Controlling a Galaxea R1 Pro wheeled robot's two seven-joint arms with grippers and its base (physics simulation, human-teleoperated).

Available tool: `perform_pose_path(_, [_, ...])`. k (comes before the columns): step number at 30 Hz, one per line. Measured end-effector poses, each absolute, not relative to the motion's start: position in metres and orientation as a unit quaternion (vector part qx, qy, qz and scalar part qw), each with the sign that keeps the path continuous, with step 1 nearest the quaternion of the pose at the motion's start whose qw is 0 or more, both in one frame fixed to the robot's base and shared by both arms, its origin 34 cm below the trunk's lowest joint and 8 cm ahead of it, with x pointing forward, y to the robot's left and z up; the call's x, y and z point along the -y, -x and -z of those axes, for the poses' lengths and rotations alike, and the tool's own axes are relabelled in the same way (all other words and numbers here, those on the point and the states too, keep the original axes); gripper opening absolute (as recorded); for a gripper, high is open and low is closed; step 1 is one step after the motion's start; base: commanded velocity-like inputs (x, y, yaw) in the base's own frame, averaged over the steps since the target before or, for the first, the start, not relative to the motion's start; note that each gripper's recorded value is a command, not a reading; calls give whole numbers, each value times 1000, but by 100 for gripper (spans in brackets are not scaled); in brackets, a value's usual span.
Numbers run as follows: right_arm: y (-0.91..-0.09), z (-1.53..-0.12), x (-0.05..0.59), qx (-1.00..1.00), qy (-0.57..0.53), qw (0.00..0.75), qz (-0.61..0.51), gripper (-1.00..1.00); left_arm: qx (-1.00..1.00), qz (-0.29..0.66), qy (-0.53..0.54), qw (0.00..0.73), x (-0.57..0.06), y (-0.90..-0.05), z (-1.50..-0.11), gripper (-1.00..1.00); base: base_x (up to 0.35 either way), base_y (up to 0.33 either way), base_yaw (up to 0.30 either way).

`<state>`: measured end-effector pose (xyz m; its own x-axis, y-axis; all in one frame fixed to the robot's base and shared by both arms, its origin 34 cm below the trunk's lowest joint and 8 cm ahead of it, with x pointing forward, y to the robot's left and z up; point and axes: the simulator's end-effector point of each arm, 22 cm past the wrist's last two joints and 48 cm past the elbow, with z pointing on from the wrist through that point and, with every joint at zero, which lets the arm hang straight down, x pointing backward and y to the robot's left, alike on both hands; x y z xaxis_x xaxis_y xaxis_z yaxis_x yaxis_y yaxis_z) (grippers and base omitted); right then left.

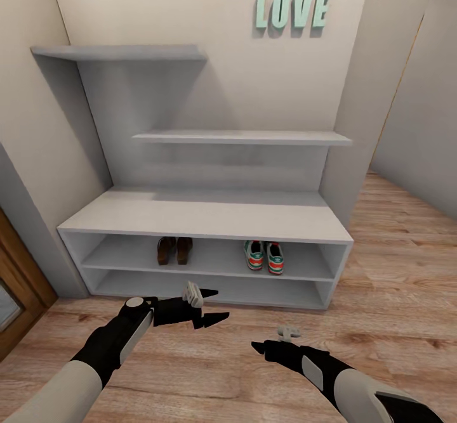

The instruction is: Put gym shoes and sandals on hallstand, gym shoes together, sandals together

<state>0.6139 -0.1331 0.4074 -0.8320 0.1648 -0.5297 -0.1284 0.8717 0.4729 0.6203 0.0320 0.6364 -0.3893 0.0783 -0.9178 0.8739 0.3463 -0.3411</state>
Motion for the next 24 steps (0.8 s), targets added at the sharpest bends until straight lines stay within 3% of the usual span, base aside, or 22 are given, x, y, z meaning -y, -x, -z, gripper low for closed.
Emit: perform_pose_path(24, [-614, -407, 133, -923, -10, 290, -253, 100, -695, 459, -343, 434, -32, -620, -637, 100, 0, 0, 0])
